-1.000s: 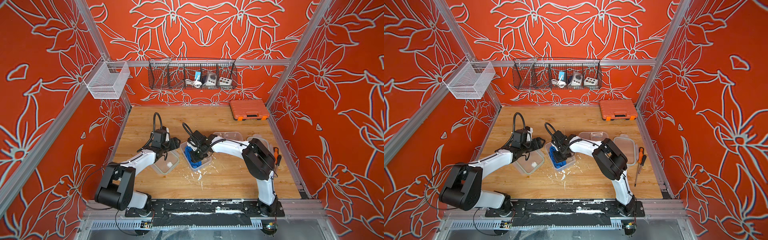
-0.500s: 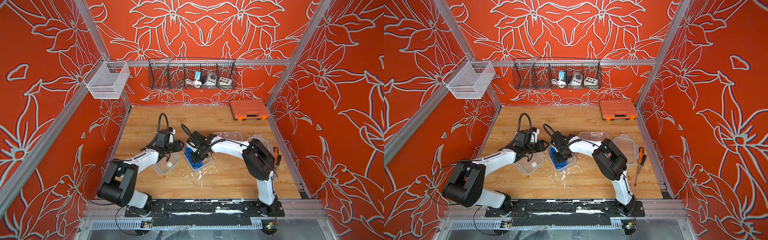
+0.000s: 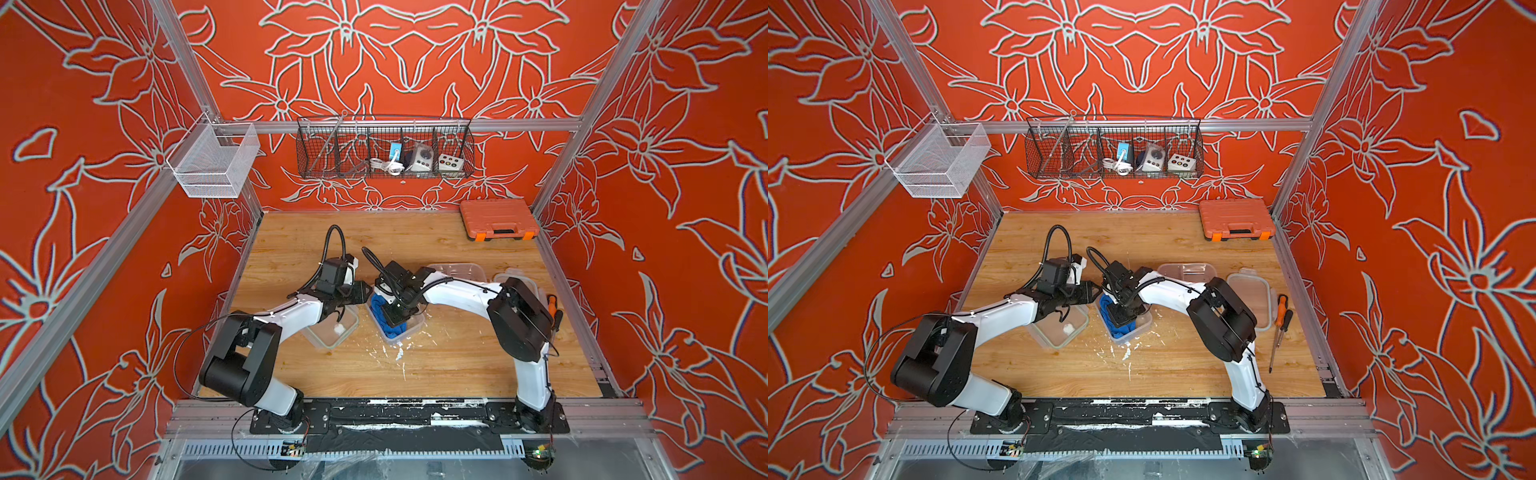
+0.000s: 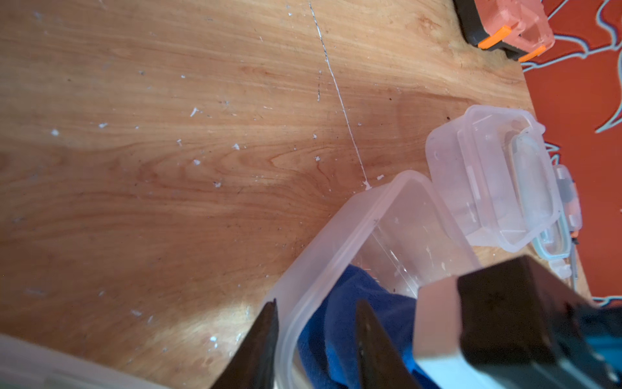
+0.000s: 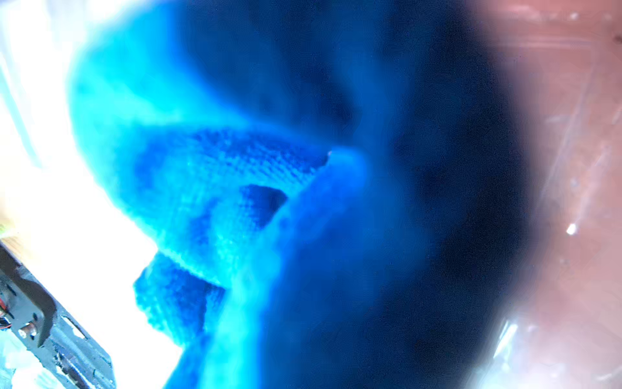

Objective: Wipe the insides of the lunch boxes
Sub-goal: Adjust the lunch box at the center of the board.

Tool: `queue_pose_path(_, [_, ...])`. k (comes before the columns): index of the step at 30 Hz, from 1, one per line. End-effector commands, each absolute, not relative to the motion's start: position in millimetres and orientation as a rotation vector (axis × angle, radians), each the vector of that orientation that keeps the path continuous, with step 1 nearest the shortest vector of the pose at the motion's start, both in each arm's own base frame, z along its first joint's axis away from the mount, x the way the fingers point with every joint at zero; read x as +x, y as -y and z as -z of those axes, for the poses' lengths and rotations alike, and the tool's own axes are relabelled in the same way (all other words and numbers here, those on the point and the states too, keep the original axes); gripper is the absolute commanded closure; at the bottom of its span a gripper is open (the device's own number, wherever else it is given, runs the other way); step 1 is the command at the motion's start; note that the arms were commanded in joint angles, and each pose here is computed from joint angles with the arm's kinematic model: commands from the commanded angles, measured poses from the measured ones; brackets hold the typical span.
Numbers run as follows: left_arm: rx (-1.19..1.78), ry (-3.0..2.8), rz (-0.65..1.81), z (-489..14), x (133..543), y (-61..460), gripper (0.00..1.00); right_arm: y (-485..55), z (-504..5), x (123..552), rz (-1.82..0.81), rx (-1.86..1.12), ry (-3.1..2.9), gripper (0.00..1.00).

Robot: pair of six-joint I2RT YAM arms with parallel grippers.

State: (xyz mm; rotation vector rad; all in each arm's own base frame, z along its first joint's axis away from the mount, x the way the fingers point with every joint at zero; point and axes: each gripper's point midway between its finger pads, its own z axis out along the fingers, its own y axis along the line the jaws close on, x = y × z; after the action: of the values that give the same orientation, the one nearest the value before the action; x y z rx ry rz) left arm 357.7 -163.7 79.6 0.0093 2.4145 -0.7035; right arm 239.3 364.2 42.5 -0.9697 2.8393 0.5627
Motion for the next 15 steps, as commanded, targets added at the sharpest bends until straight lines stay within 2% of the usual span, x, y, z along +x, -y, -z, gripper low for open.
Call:
queue_pose_path(1, [0.040, -2.434, 0.680, -73, 362, 166, 0.69, -357, -52, 233, -0.553, -1.001, -2.831, 1.00])
queue_pose_path(10, [0.060, -2.448, 0.597, -70, 367, 167, 0.87, -335, -56, 226, -0.433, -1.065, -2.863, 1.00])
queue_pose_path(15, [0.043, -2.440, 0.559, -75, 367, 161, 0.90, -313, -48, 215, -0.320, -1.171, -2.913, 1.00])
